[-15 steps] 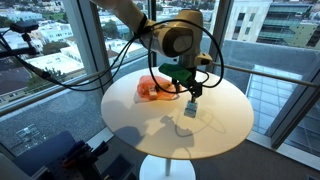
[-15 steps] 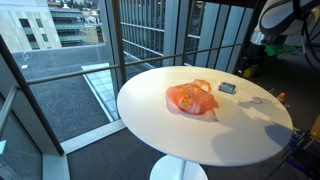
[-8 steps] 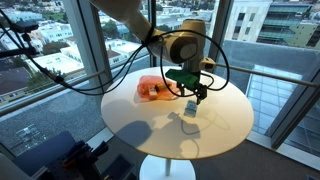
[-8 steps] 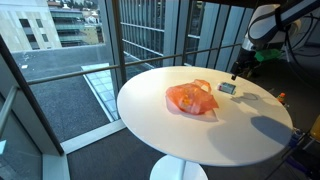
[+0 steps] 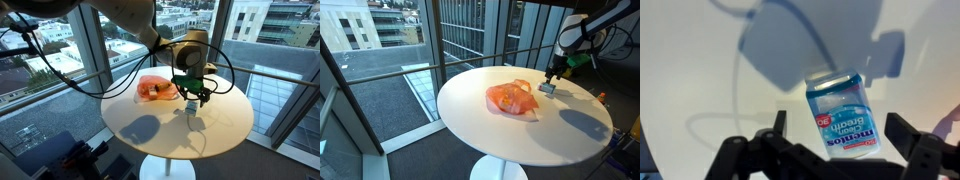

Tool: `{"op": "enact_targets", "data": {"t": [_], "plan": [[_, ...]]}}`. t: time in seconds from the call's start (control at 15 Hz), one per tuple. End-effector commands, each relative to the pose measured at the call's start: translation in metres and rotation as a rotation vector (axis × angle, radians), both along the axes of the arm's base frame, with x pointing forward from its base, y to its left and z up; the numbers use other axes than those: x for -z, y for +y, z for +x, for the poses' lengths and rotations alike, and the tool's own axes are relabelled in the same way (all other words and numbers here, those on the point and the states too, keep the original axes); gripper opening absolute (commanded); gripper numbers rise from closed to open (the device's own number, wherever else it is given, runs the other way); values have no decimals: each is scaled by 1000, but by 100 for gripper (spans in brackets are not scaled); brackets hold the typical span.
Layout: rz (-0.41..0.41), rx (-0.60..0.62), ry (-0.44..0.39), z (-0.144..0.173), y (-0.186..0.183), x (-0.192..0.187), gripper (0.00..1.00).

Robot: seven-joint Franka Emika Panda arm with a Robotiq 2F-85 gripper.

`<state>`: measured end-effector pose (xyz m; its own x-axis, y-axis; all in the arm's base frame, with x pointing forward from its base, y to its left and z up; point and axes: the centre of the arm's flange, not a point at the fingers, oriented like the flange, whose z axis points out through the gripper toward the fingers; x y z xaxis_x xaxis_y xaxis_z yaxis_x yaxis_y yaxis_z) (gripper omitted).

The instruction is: Put the blue and and white container in the plastic bag.

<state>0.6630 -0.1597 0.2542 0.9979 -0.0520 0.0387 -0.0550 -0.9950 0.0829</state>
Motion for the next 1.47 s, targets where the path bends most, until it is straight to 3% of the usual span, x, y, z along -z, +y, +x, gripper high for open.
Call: {"op": "enact_targets", "data": {"t": [0.0, 0.47, 0.6, 0.87, 1.4], "plan": [[-11, -33, 26, 25, -6, 13, 100], [-17, -49, 63, 35, 1, 36, 100], [-20, -51, 68, 36, 1, 37, 73], [-23, -47, 59, 35, 4, 25, 41], [-20, -76, 4, 28, 50, -39, 40]]}}
